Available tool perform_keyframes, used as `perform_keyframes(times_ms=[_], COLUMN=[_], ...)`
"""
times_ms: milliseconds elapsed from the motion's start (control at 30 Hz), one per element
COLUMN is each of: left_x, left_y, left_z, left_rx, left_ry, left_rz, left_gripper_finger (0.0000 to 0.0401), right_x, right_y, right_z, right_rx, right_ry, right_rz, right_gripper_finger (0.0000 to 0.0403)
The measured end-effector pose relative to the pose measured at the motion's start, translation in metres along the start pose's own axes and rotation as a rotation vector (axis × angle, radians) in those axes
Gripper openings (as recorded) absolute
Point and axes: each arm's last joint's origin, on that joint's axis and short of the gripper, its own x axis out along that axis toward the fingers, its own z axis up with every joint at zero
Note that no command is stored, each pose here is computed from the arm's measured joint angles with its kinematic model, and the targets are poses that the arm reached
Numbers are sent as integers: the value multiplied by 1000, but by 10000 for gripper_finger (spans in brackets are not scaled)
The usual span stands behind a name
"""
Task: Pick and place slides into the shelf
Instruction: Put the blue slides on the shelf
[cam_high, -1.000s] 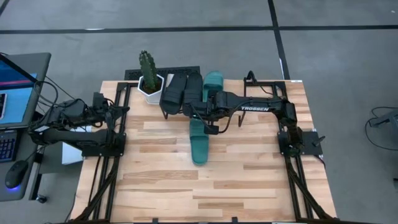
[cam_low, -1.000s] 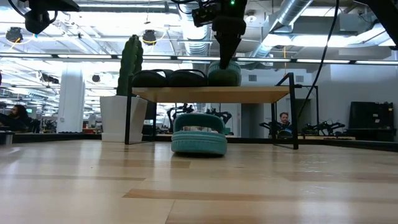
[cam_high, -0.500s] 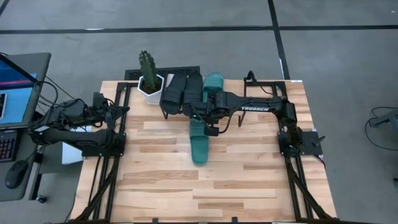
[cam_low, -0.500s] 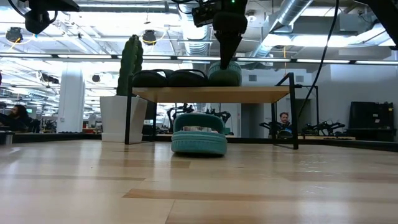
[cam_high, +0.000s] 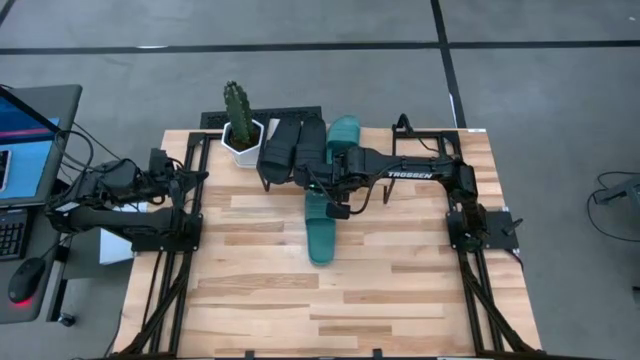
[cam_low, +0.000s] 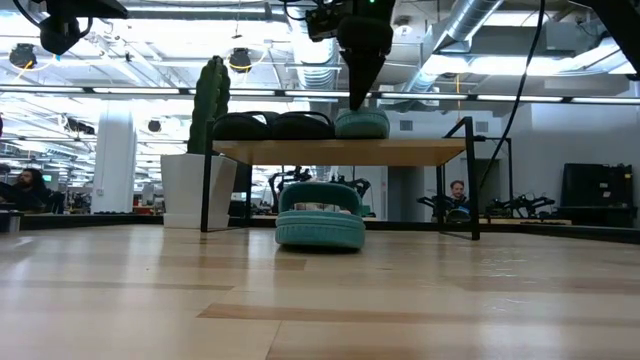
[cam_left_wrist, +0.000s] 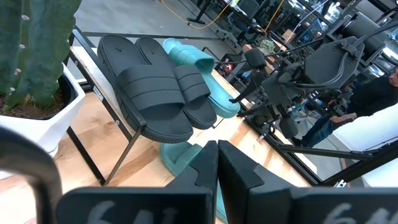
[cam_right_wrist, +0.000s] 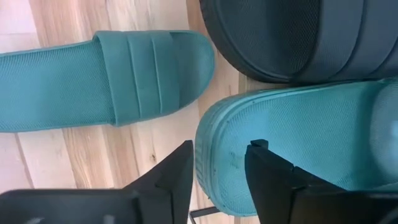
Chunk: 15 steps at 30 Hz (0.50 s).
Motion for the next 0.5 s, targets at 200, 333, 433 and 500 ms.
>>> perform_keyframes(times_ms=[200,333,433,500], left_x=[0,0,0,0], left_y=[0,0,0,0], left_z=[0,0,0,0], left_rx=[0,0,0,0], left_ry=[0,0,0,0], left_rz=[0,0,0,0], left_gripper_finger=[0,0,0,0], right_x=[-4,-10,-16,-17], right_y=[12,31,49,64], right_z=[1,1,1,3], right_rx=[-32,-84,-121,-144], right_ry=[-10,-25,-56,-96], right_rz=[5,14,23,41], right_gripper_finger=[152,161,162,159])
